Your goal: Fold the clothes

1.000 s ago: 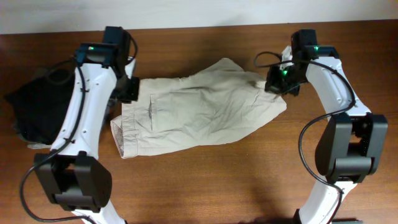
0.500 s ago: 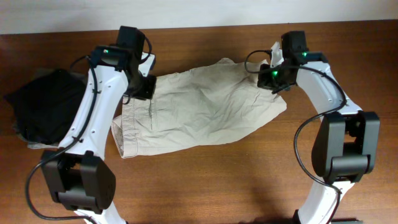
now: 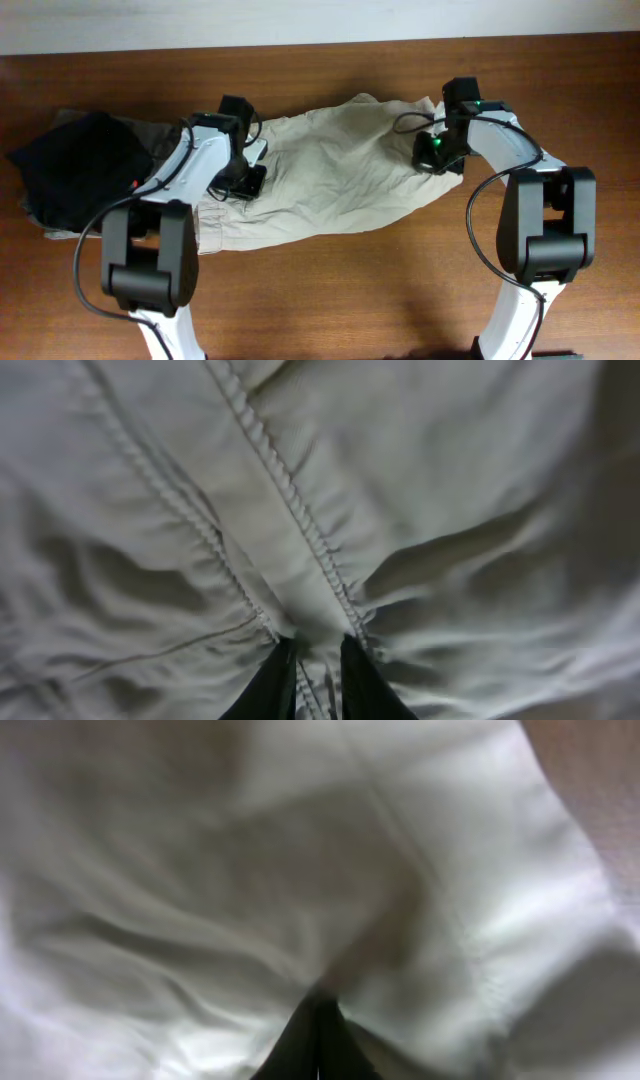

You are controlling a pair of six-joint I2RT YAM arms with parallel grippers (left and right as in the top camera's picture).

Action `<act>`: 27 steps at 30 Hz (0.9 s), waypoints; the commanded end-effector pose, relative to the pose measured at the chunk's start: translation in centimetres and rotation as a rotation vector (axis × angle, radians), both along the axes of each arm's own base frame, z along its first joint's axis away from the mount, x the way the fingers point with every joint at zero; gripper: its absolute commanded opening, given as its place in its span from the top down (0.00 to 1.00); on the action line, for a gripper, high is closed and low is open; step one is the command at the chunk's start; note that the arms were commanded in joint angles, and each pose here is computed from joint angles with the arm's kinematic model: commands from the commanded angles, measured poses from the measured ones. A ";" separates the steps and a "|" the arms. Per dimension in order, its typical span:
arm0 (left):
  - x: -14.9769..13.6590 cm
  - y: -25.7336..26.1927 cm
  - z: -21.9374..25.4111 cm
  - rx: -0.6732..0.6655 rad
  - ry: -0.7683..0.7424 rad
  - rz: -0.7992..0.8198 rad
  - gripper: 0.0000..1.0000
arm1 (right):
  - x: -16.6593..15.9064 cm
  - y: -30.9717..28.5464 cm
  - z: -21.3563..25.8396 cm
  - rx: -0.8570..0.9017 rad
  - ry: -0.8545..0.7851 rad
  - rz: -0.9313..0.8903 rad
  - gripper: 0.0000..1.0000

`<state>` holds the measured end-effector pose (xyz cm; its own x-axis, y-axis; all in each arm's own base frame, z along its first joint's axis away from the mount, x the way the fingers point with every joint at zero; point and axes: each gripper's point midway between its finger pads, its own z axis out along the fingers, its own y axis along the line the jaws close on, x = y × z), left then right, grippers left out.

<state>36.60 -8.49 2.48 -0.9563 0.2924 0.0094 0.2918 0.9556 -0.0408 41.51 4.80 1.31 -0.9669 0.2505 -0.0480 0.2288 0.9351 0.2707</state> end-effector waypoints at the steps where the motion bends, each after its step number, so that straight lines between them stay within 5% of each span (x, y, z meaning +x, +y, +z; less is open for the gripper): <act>1: -0.5 -0.4 -2.0 -0.009 0.043 -0.033 0.83 | -1.5 -3.4 -0.7 -0.151 0.077 -0.100 0.96; 11: 2.5 -4.0 -3.2 0.007 -0.096 -0.222 0.83 | -4.1 -7.9 0.2 -0.184 0.177 -0.247 0.96; 17: 3.4 -5.4 -2.4 0.012 -0.138 -0.191 0.83 | -0.9 -3.5 5.0 -0.009 -0.081 0.047 0.96; 27: 6.6 -8.5 -0.1 -0.123 -0.254 -0.194 0.81 | 1.6 2.6 6.8 0.028 -0.235 0.186 0.96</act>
